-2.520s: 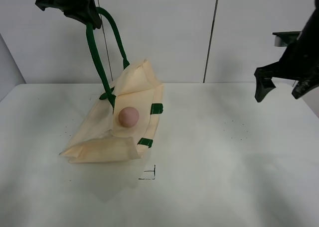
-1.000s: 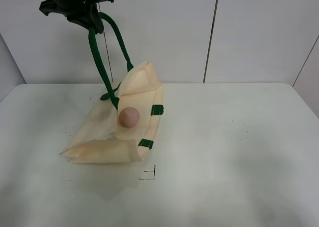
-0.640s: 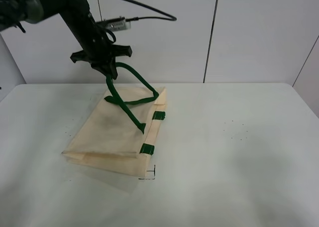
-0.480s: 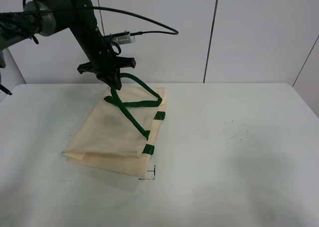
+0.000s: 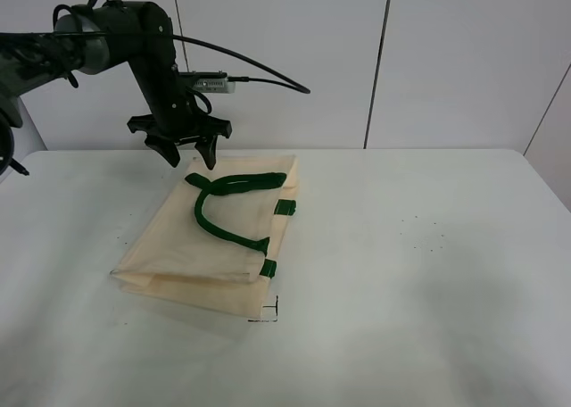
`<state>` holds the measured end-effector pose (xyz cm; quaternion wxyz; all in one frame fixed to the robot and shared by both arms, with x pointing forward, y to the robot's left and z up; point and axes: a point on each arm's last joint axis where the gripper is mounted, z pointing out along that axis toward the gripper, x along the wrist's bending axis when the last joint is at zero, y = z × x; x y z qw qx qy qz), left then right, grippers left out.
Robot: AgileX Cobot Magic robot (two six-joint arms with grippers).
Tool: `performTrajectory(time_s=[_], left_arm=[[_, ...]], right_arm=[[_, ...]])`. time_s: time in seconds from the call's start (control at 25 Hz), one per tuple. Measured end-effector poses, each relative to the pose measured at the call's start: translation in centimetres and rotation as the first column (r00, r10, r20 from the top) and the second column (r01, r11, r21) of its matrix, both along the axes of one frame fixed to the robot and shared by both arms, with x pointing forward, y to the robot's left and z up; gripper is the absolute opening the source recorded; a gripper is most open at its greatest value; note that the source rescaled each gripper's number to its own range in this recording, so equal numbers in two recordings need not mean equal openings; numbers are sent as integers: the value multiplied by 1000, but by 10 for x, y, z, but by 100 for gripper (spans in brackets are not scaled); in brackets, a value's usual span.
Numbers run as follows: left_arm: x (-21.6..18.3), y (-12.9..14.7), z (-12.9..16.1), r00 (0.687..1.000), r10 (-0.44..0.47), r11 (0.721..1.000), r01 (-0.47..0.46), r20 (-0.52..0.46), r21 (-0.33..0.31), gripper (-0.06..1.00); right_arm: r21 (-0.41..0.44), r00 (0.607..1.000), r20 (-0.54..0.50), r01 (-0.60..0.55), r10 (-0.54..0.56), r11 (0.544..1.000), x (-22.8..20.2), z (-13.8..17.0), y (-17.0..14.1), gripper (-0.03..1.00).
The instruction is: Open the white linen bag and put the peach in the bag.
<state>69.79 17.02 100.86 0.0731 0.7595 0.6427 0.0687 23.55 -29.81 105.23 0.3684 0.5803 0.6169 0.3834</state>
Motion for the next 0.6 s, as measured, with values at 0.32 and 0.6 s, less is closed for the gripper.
performTrajectory(time_s=[0.32, 0.6], left_arm=[[14, 71, 0, 988, 152, 988, -152, 6, 20, 91], [17, 139, 0, 956, 292, 956, -292, -5, -5, 91]], right_arm=[[0, 1000, 0, 0, 0, 1000, 0, 0, 0, 100], [0, 1000, 0, 0, 0, 1000, 0, 0, 0, 100]])
